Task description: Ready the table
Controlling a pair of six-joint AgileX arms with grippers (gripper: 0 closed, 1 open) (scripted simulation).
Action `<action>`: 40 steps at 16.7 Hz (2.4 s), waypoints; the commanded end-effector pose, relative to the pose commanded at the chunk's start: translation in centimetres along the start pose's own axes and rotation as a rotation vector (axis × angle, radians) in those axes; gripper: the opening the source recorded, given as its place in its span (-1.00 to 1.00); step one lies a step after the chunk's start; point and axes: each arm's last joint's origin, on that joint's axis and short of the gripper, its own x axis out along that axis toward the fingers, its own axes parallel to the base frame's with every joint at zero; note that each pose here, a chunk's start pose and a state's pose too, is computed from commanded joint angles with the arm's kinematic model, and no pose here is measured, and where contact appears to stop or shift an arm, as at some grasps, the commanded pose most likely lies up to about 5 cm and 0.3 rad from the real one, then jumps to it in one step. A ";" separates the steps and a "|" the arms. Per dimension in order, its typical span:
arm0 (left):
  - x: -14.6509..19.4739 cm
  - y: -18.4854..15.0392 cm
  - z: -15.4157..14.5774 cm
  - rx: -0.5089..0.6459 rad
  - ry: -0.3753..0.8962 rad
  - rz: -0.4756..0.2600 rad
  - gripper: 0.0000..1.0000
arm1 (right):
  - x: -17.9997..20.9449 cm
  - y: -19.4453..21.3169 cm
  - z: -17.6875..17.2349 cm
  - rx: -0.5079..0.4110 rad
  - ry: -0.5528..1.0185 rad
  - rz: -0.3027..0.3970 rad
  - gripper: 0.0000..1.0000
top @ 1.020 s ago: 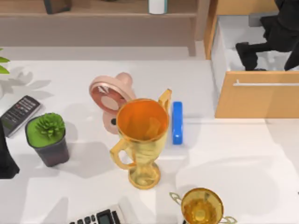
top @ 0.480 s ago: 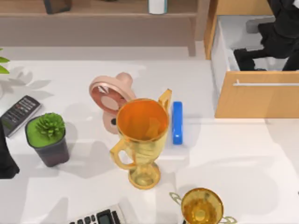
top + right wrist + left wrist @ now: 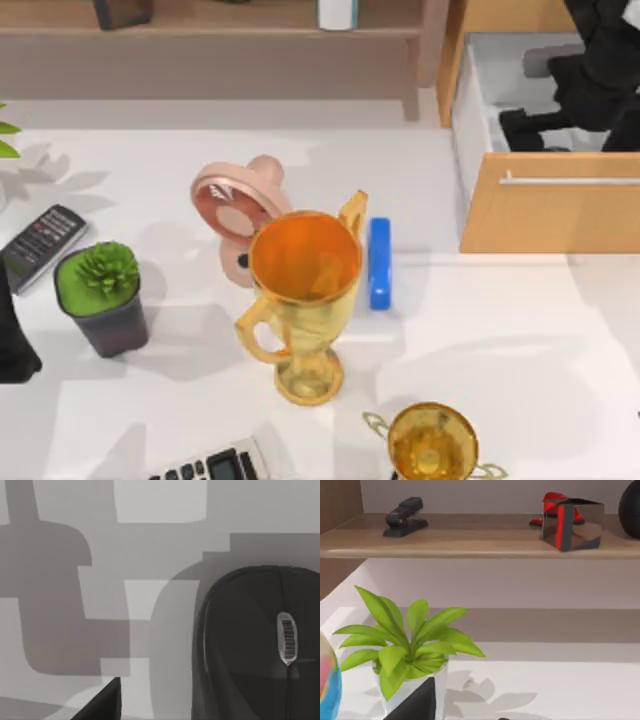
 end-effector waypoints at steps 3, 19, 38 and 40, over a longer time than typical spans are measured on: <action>0.0 0.0 0.0 0.000 0.000 0.000 1.00 | 0.0 0.0 0.0 0.000 0.000 0.000 0.25; 0.0 0.0 0.0 0.000 0.000 0.000 1.00 | 0.0 0.0 0.0 0.000 0.000 0.000 -1.00; 0.0 0.0 0.0 0.000 0.000 0.000 1.00 | -16.5 -5.5 -11.4 0.178 -0.314 -0.003 -1.00; 0.0 0.0 0.0 0.000 0.000 0.000 1.00 | -16.2 -5.9 -14.1 0.212 -0.303 -0.003 -1.00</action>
